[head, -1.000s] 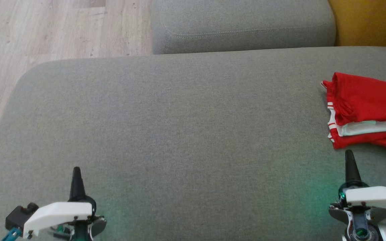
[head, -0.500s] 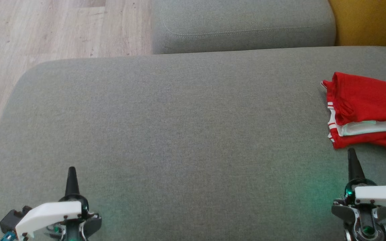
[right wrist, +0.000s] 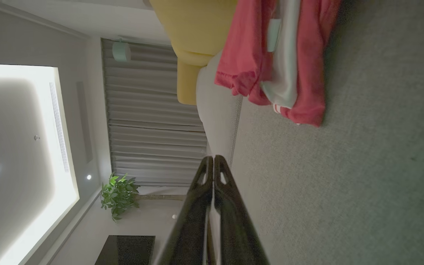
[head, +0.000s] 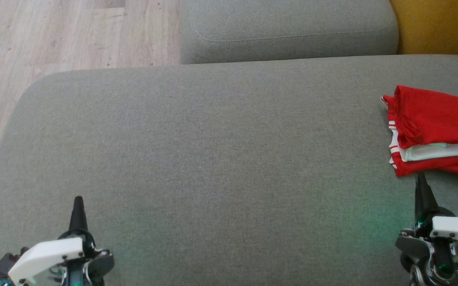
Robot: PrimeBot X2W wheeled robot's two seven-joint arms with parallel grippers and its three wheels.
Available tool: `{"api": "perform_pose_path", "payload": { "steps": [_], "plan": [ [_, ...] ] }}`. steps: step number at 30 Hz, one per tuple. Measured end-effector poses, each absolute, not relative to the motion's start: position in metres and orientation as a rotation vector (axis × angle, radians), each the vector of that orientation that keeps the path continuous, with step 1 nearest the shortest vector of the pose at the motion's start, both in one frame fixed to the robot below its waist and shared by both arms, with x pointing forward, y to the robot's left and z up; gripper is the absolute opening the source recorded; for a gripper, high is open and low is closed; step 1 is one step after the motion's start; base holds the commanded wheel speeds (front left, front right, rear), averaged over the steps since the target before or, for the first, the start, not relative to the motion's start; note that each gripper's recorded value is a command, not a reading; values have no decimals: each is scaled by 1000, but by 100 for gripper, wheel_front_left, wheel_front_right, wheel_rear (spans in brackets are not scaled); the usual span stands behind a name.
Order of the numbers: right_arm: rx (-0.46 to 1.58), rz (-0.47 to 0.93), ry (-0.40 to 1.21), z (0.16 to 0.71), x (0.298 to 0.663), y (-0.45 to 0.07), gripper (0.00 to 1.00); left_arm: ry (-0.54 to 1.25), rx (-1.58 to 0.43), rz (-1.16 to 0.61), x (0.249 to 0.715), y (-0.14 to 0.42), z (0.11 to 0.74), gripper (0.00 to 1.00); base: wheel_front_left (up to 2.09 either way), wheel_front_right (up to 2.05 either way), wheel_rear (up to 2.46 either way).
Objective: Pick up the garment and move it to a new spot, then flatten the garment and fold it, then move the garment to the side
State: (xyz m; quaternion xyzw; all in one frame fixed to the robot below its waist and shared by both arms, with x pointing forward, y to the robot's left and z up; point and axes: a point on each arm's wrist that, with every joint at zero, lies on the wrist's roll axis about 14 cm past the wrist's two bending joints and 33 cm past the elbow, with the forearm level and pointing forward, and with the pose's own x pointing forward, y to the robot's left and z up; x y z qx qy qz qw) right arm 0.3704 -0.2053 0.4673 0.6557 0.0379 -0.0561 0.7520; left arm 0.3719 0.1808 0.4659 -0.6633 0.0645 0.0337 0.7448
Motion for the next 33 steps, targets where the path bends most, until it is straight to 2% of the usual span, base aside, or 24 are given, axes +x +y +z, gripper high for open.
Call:
{"api": "perform_pose_path", "payload": {
  "steps": [13,33],
  "plan": [
    [1573,-108,60,473,371,-208,0,103,-1571,60,373,188,474,0,0,0,0],
    [1574,-106,58,474,372,-208,0,100,-1571,62,374,189,474,0,0,0,0]
  ]
}}
